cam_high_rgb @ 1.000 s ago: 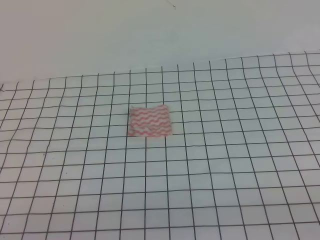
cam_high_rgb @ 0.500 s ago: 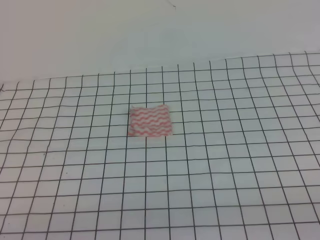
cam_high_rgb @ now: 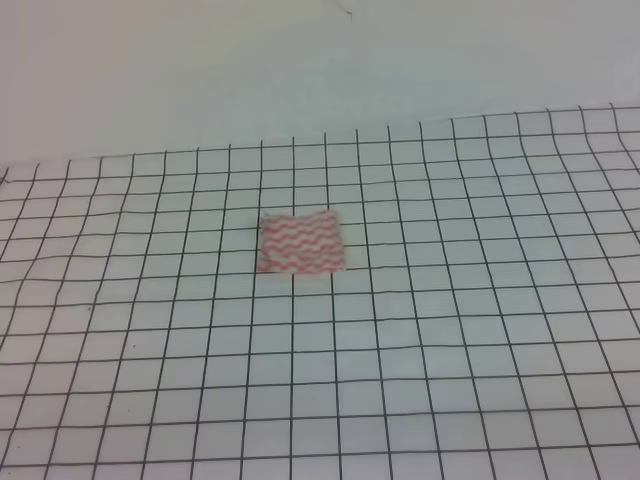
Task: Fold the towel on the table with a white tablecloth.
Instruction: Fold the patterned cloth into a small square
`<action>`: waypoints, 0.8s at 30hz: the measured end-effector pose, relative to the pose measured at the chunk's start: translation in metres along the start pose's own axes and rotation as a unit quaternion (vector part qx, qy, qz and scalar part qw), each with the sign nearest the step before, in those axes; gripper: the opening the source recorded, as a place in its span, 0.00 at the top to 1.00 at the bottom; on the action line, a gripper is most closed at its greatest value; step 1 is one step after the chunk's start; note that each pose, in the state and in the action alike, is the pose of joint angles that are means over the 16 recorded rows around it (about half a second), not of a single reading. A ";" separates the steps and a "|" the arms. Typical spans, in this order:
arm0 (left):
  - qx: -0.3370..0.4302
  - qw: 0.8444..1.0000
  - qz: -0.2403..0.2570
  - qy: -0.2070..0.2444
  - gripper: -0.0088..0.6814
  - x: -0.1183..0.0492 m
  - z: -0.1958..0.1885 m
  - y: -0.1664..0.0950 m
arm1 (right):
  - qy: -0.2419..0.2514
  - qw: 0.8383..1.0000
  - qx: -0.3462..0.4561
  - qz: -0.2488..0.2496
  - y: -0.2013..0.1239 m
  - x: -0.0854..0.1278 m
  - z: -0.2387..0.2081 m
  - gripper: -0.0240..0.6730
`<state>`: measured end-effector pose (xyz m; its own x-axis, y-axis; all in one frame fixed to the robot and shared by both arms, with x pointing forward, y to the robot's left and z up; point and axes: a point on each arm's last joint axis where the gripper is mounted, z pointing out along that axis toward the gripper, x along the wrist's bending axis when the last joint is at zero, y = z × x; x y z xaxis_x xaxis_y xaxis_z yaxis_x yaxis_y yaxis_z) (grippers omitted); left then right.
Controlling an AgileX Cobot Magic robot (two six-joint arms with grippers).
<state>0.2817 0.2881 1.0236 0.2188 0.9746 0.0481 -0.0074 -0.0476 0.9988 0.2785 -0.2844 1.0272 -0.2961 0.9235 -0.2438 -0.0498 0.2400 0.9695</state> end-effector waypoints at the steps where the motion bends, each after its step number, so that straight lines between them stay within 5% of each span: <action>1: -0.008 1.000 -0.003 0.009 0.99 0.001 0.001 -0.005 | 0.000 1.000 0.000 0.000 0.000 0.000 0.000 0.97; 12: 0.033 0.996 -0.052 0.062 0.99 0.007 0.010 -0.056 | 0.000 1.000 0.001 0.000 0.000 0.000 0.000 0.97; 24: 0.108 0.988 -0.081 0.072 0.99 0.006 0.009 -0.073 | 0.000 1.000 0.001 0.000 0.000 0.000 0.000 0.97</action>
<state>0.2921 0.2954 0.9507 0.0596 0.9935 -0.0971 0.2289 0.0811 0.9701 0.2784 -0.2844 1.0271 -0.2965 0.9234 -0.2438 -0.0487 0.2403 0.9695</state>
